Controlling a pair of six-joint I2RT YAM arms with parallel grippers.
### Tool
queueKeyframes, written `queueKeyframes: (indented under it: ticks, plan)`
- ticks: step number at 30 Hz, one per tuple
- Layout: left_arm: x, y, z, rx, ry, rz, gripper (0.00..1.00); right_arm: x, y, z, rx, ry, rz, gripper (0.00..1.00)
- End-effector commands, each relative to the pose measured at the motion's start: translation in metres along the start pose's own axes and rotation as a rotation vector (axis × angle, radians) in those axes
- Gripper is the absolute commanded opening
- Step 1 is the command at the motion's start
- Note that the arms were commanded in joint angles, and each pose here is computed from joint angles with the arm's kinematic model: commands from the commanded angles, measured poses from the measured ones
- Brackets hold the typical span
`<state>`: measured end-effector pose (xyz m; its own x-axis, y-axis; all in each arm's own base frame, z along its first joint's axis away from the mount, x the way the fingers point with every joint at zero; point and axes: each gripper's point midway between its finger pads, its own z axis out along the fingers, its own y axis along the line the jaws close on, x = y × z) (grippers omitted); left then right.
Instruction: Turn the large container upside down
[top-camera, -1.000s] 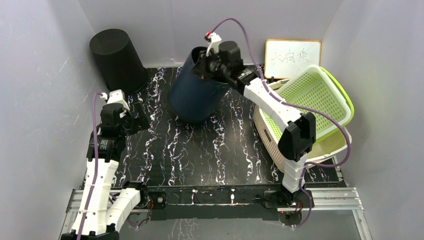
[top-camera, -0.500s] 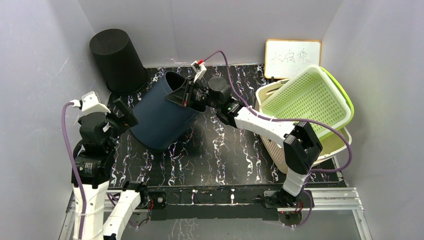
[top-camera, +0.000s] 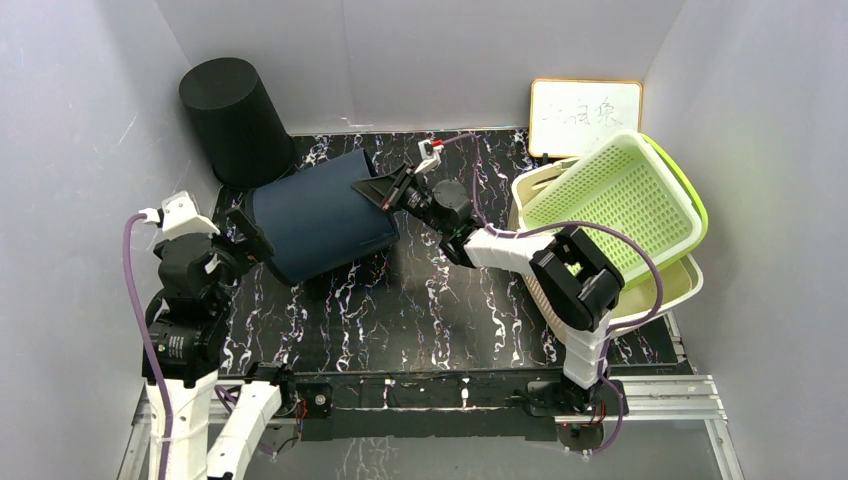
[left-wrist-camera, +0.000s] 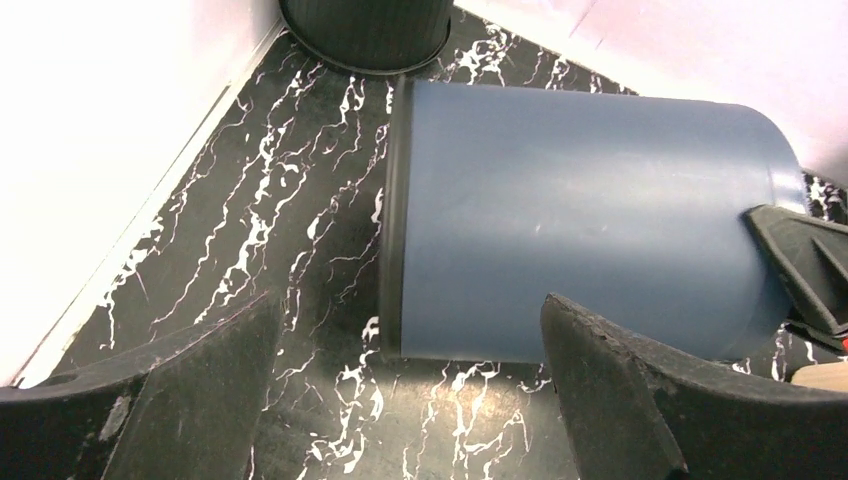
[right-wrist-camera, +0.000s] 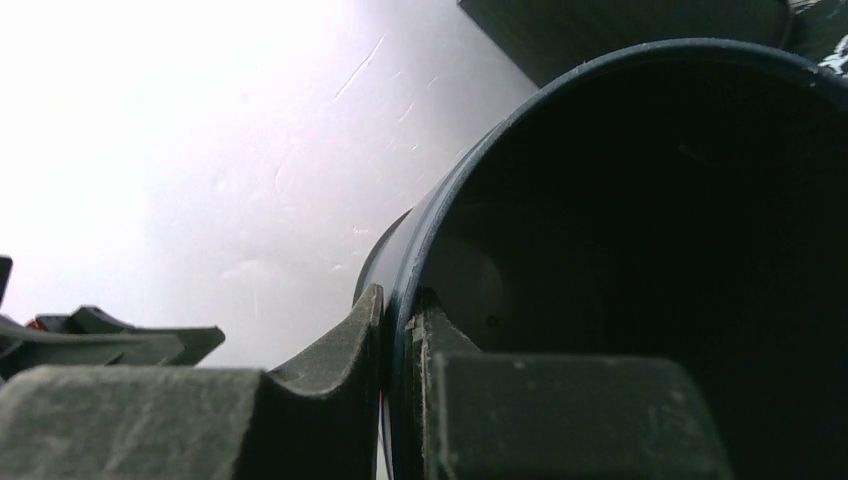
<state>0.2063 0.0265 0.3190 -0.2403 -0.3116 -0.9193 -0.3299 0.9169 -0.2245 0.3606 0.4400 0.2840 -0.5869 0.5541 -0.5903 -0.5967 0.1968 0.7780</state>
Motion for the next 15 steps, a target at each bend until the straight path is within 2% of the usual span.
queueKeyframes:
  ticks: [1,15]
  plan:
    - [0.011,0.008,0.005,-0.033,0.020,0.033,0.98,0.036,-0.050,-0.012,0.100,0.071,-0.010,0.00]
    - [0.022,0.017,0.025,-0.109,0.031,0.034,0.98,0.068,-0.088,-0.014,0.112,0.107,0.084,0.00]
